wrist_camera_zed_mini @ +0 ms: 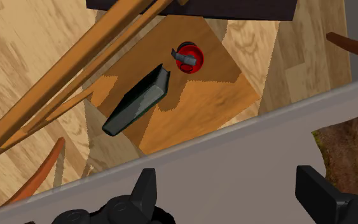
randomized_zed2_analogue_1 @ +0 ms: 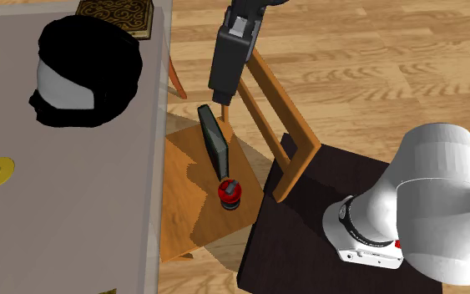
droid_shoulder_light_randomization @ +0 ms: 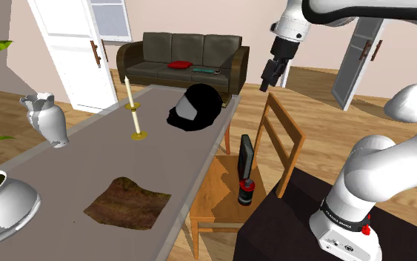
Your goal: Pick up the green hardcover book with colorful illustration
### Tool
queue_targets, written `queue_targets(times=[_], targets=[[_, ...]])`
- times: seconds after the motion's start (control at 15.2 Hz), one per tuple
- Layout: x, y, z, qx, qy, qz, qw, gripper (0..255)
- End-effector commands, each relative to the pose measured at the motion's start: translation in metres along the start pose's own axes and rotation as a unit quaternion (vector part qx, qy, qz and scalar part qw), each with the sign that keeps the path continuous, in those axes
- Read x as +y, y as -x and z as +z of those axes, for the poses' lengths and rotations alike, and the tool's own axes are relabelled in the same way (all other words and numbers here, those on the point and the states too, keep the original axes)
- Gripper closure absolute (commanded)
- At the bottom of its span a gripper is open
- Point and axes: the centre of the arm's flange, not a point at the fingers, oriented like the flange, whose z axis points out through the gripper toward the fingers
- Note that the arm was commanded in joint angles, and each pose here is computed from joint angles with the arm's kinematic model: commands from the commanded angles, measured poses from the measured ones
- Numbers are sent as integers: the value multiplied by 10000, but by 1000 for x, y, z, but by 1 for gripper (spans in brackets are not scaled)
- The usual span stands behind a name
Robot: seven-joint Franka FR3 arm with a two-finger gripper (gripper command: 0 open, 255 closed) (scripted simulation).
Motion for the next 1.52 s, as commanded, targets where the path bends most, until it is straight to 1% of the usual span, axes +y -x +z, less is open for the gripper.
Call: queue_targets(times=[0.0,0.13,0.33,0.53,0.73,0.86,1.06,1.25,1.45], targets=[[0,0,0,0,0,0,10000,0],[6,-8,25,-56,43,254,9997,0],[16,-19,61,-139,107,634,9978,0],[28,-29,98,-223,171,1013,9945,0],[40,-37,135,-306,235,1391,9895,0],[49,-41,160,-361,277,1641,9854,0],[64,-47,197,-443,341,2015,9779,0],[79,-50,234,-525,403,2386,9689,0],[94,-52,270,-606,465,2752,9583,0]])
